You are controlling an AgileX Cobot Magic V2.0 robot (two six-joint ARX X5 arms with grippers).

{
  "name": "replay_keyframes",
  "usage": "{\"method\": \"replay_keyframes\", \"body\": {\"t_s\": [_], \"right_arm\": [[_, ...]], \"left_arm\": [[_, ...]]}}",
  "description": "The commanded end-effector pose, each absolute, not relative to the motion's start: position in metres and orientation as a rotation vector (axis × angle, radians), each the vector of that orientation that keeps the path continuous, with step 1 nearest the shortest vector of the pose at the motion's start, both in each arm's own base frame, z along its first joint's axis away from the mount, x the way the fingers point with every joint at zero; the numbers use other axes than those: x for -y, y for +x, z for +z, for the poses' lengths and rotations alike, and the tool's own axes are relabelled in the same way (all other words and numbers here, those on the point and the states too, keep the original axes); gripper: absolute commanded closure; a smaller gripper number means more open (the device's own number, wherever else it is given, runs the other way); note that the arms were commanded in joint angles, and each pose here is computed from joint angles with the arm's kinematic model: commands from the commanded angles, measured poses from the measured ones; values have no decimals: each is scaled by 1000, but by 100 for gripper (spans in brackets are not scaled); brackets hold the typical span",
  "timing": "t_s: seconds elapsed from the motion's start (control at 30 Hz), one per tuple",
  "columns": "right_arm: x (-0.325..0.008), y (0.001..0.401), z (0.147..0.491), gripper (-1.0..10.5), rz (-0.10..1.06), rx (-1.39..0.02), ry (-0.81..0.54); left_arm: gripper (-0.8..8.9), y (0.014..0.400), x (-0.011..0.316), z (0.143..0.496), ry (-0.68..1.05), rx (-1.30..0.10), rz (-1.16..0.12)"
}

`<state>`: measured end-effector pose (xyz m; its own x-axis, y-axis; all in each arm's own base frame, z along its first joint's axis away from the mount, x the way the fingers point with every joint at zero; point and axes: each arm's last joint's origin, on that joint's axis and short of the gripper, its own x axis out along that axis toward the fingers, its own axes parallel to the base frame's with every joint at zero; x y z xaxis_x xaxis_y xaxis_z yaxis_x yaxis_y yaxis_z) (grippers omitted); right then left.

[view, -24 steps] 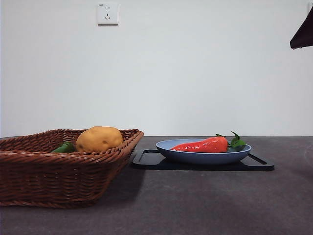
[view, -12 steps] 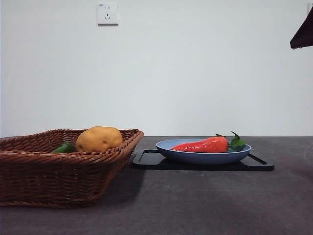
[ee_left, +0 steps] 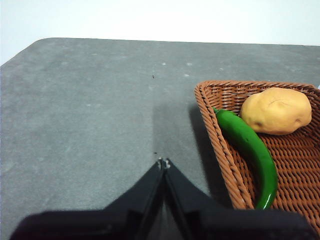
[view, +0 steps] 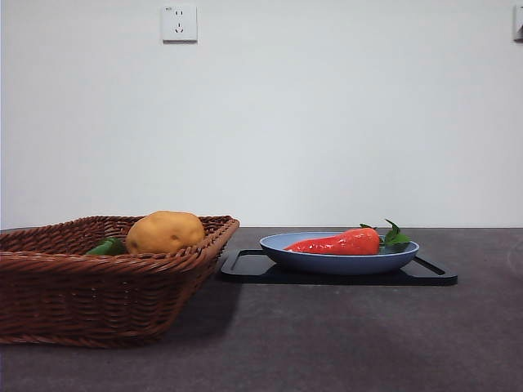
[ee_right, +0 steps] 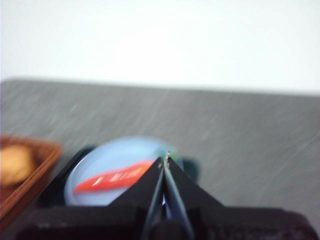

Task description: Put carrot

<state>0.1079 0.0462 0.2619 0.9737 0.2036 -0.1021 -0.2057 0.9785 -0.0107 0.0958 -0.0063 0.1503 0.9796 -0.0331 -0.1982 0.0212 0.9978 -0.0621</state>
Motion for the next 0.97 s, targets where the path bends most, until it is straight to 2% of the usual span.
{"method": "replay_keyframes", "body": {"t_s": [0.03, 0.2, 0.53, 0.7, 0.8, 0.97], "right_arm": [[-35, 101, 265, 936, 171, -33, -69], [-19, 93, 242, 936, 167, 3, -52], [-10, 96, 169, 936, 138, -92, 0], [-10, 96, 156, 936, 138, -108, 9], [-10, 96, 155, 936, 134, -114, 60], [-10, 96, 155, 936, 131, -115, 64]], "left_arm": [[805, 96, 6, 148, -66, -202, -23], [805, 96, 6, 148, -66, -202, -23], [805, 96, 6, 148, -66, -202, -23], [805, 96, 6, 148, -66, -202, -23], [805, 96, 6, 148, -66, -202, -24], [805, 96, 6, 148, -66, -202, -23]]}}
